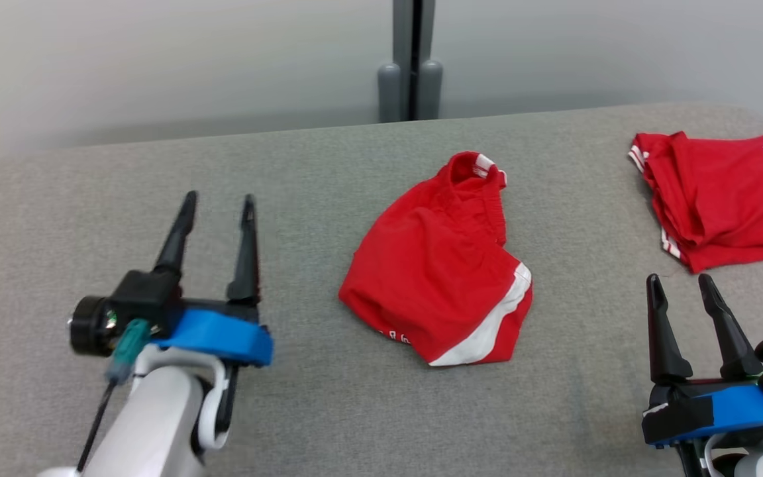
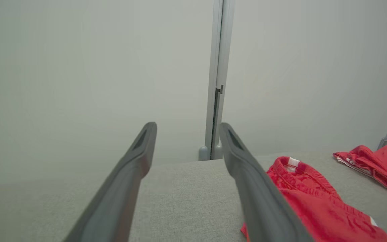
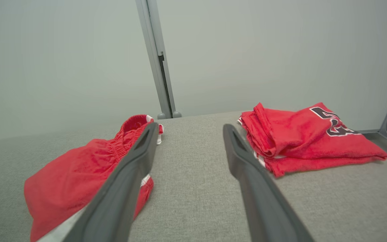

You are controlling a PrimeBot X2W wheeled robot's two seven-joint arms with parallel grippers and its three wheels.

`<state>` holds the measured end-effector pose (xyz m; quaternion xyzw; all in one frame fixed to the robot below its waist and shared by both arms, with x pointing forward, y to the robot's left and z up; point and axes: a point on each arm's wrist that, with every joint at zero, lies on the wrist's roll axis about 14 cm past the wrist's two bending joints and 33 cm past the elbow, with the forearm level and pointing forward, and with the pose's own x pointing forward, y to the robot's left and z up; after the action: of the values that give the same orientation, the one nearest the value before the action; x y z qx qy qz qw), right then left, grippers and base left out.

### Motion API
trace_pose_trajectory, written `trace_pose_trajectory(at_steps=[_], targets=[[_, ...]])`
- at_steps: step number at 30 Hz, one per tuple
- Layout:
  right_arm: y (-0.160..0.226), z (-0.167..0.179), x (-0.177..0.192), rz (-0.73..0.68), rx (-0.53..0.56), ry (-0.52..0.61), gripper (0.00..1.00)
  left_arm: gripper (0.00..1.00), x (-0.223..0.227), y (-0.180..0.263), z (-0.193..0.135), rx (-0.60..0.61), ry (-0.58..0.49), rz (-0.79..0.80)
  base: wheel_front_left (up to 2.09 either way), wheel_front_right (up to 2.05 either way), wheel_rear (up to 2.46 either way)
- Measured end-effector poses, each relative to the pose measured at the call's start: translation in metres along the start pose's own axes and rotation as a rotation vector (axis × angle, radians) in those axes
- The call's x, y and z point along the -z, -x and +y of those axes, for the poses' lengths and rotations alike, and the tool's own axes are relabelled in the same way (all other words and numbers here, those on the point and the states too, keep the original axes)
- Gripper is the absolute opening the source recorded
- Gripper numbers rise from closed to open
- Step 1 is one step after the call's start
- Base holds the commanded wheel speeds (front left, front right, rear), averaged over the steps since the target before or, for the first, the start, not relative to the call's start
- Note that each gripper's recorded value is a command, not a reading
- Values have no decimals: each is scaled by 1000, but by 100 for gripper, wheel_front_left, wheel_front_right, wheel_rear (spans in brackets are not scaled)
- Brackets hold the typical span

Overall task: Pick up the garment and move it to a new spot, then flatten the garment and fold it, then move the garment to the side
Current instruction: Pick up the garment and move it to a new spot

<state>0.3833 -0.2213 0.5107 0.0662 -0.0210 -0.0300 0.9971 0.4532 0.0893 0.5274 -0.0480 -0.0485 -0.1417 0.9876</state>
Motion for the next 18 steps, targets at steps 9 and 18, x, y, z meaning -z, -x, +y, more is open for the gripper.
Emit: trace_pose_trajectory(at_steps=[9, 18], targets=[[-3, 16, -1, 3, -47, -4, 100, 100, -2, 50, 53, -197, -4, -3, 0, 0, 0], [1, 23, 1, 15, -67, -7, 100, 100, -3, 82, 75, -269, -9, -2, 0, 0, 0]])
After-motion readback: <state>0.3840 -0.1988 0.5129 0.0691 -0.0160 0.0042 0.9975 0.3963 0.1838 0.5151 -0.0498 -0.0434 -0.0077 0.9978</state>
